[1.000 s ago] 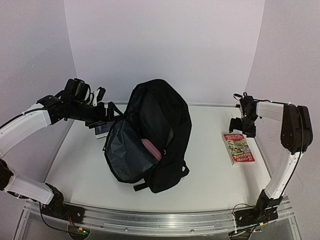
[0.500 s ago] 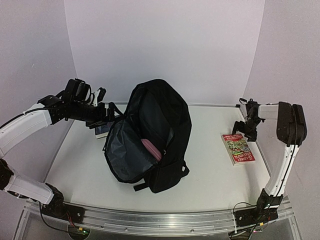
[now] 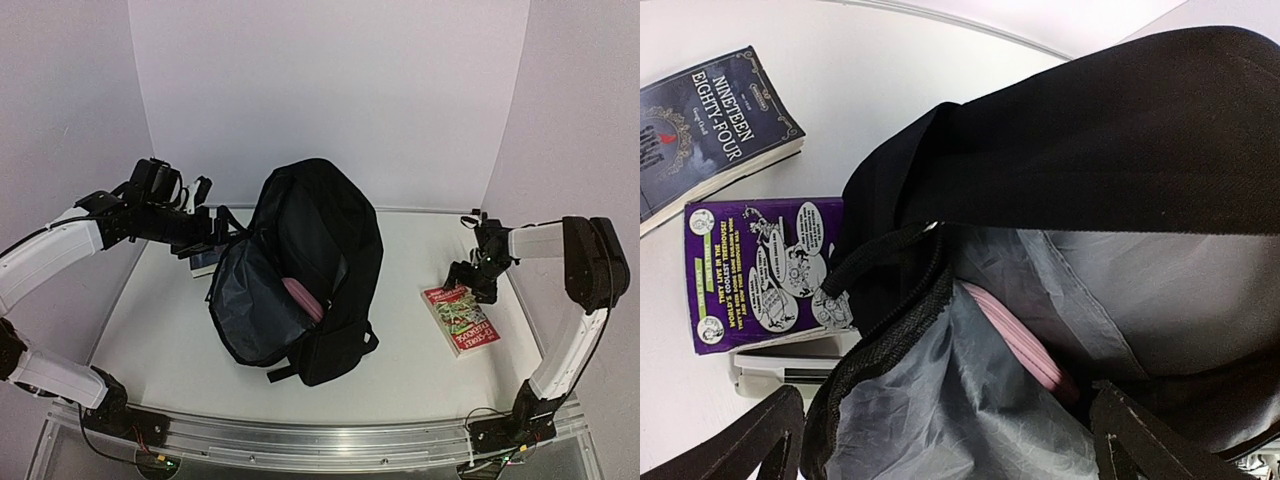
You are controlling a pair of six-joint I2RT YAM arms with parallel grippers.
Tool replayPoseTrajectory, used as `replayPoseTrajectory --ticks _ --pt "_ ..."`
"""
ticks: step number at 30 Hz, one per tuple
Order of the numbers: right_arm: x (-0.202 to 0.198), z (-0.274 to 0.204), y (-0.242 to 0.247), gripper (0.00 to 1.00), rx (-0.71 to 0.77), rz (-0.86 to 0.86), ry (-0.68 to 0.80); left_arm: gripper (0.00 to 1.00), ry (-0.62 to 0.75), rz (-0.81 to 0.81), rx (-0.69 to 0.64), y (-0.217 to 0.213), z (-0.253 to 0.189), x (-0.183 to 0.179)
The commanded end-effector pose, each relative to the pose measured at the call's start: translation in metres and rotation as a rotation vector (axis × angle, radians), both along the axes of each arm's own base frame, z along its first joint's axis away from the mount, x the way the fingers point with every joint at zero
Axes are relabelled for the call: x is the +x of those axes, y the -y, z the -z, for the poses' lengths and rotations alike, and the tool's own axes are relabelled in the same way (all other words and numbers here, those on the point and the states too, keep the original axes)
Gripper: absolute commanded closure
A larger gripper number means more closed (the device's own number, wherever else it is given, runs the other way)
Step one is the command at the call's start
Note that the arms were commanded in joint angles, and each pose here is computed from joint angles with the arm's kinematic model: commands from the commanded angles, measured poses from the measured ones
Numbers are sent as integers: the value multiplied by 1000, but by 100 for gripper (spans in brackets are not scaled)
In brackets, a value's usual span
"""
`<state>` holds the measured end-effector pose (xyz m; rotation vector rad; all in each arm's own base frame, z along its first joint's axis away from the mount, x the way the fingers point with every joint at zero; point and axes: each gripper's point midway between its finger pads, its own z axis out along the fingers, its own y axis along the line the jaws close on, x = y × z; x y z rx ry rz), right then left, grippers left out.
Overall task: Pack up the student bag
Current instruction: Move the book to the center of the board, then move the student bag to the center of the board.
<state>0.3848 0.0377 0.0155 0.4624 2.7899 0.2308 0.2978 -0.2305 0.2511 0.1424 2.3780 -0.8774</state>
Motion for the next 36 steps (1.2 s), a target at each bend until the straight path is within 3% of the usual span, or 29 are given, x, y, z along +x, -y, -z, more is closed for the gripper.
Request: replayPoseTrajectory --ticks 1,9,16,26,36 --pt "-36 -4 -40 6 50 -7 -40 0 27 -43 1 -15 -5 -10" --pt "-72 -35 -93 6 120 -9 31 0 -60 -146 47 -41 18 -30" --pt "-104 -37 -125 6 196 -10 45 0 -169 -115 28 -46 36 -63" --pt "-95 -60 -89 2 34 81 163 4 -400 -175 -61 -55 96 -112" --pt "-86 -35 -43 2 -40 115 91 6 -533 -141 -99 -36 144 -129"
